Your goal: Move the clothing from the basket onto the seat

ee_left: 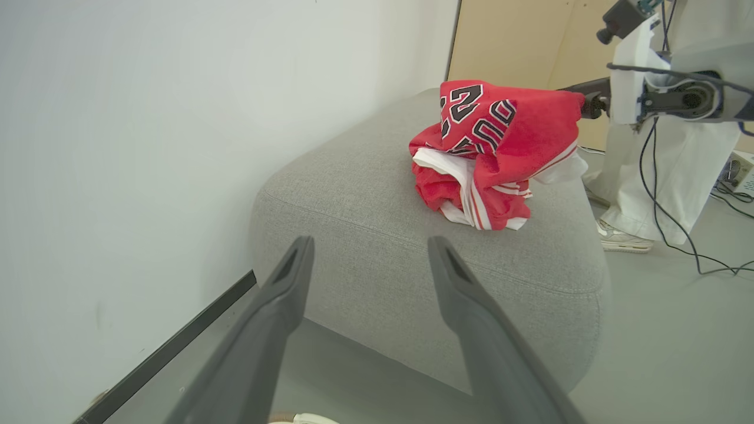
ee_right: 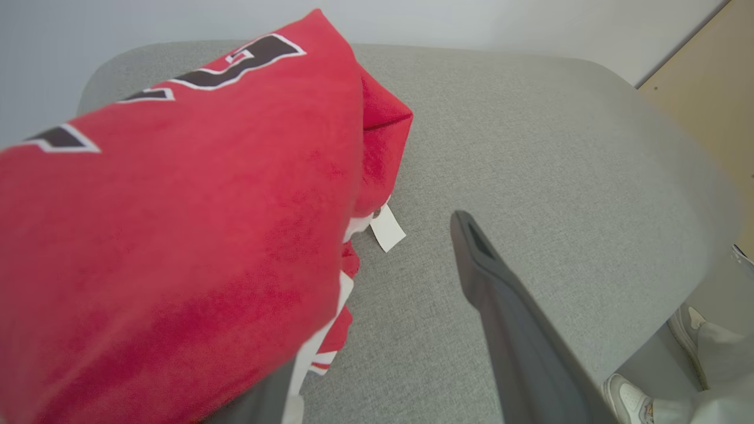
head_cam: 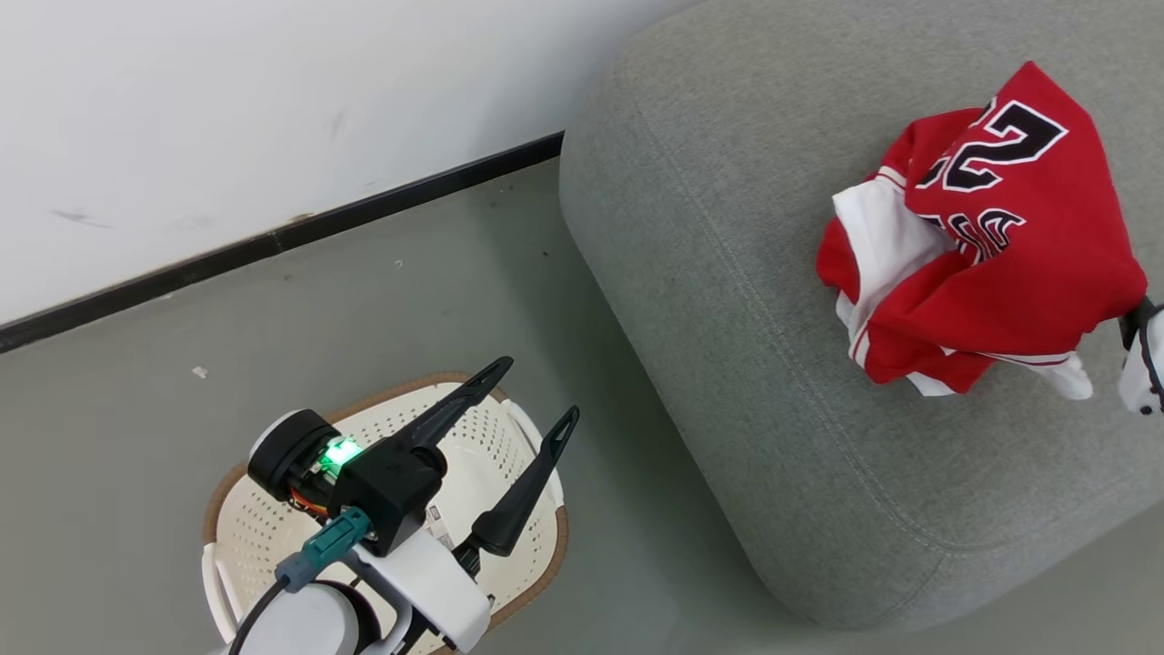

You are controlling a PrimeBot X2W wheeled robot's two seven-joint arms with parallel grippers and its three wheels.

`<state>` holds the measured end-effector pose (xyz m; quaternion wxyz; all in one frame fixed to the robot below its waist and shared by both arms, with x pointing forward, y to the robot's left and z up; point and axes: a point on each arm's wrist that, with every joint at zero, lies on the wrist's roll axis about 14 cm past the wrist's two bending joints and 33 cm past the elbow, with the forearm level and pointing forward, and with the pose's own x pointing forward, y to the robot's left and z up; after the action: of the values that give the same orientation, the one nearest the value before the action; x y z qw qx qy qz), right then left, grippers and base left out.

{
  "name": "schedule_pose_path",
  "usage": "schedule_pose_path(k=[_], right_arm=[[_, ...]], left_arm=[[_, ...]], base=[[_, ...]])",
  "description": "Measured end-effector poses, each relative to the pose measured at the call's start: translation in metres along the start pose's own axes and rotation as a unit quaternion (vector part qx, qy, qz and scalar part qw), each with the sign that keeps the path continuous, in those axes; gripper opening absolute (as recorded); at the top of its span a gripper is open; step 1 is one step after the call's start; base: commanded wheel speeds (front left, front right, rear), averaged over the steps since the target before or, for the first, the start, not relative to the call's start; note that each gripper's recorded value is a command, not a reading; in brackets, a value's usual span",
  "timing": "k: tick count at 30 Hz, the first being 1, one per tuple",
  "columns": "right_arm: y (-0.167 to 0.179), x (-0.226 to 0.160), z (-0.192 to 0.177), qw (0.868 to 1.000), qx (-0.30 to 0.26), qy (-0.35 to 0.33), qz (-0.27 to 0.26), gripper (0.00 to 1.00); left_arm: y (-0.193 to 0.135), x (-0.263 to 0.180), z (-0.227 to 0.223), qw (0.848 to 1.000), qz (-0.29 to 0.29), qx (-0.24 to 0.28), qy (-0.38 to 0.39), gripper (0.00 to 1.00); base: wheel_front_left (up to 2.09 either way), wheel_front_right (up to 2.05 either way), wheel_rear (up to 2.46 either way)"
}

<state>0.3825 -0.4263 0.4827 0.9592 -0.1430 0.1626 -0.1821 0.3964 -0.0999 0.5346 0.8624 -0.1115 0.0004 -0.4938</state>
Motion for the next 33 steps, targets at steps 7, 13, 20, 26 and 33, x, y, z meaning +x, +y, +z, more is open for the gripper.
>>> schedule_pose_path(k=[7,13,20,26,33], right_arm=[[-0.033,-0.031,-0.027,0.999,-0.019,0.036,-0.02,1.0],[-0.054,-0.056,-0.037,0.998,-0.005,0.04,-0.041,1.0],[-0.086,-0.078,-0.022,0.998,-0.014,0.015,-0.066,1.0],[-0.076,-0.081,0.007,0.998,-0.019,-0.04,-0.047,1.0],[-0.049,-0.078,0.043,0.994,-0.014,-0.104,-0.013,1.0]], left_arm=[[-0.013,0.008,0.004,1.0,-0.02,-0.005,-0.008,1.0],[-0.023,0.015,0.003,0.999,-0.035,-0.017,-0.008,1.0],[-0.028,0.021,0.003,0.999,-0.036,-0.033,-0.013,1.0],[-0.013,0.024,0.013,0.999,0.006,-0.037,-0.035,1.0],[0.012,0.013,0.023,0.995,0.073,-0.033,-0.058,1.0]], base=[[0.0,0.0,0.0],[0.0,0.0,0.0],[0.0,0.0,0.0],[0.0,0.0,0.0],[0.0,0.0,0.0]])
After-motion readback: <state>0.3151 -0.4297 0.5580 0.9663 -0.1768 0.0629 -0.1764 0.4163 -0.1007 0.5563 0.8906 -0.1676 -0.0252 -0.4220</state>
